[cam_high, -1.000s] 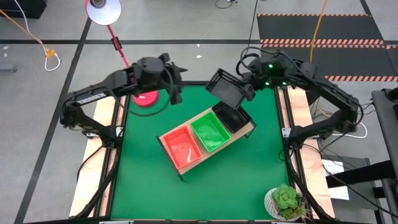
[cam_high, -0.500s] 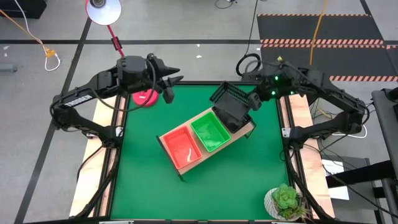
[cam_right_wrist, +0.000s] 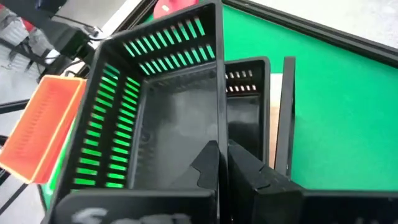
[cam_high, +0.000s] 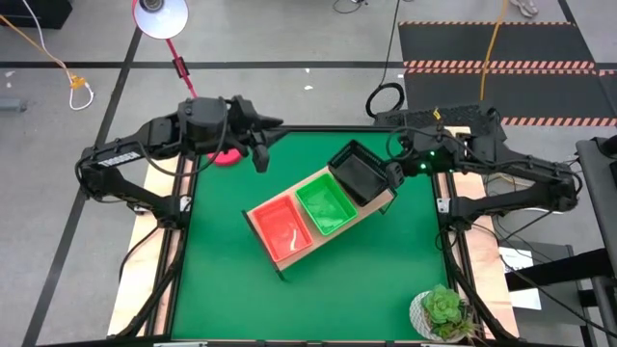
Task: Stack baskets on shelf by color
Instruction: Stack the black bin on top of the black bins on the shelf, then return to Home Position
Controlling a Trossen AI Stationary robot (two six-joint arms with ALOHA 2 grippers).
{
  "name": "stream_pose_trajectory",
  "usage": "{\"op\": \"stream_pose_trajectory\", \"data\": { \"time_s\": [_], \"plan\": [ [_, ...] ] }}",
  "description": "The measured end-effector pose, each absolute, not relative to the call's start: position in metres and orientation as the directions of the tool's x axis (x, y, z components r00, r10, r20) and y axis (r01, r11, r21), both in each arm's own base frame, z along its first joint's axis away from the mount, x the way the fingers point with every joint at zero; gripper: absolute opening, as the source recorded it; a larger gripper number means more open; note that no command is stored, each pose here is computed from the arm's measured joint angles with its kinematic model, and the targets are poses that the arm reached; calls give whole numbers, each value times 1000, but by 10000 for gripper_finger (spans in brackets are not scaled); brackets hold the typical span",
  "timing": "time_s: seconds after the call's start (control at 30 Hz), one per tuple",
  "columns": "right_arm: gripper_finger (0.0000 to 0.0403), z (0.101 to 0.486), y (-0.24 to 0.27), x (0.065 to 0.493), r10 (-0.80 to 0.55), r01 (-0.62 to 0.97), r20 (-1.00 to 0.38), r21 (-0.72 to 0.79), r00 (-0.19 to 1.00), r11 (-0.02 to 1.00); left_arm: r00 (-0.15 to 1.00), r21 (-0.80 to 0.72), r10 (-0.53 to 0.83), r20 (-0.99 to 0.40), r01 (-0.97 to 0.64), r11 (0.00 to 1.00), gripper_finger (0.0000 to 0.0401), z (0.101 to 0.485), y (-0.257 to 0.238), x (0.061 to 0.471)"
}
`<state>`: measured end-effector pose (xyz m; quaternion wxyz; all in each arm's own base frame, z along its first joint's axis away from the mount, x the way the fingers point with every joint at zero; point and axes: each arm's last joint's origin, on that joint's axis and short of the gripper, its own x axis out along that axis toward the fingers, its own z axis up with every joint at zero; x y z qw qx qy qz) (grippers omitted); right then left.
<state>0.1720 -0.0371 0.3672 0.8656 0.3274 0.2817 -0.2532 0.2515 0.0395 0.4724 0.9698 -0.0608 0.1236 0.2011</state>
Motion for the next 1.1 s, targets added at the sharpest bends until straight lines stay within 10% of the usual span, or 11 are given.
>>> {"op": "stream_pose_trajectory", "data": {
  "time_s": [0.5,0.9,1.1],
  "plan": [
    [10,331,-41,173,-331,682,-652,403,682,610,903,-115,341,-263,-380,918,140,473,30,253],
    [96,331,-39,163,-320,686,-672,389,667,614,904,-204,322,-282,-385,900,140,472,27,248],
    [102,346,-34,148,-273,539,-578,358,769,763,893,-133,284,-349,-348,928,74,463,16,233]
  ]
}}
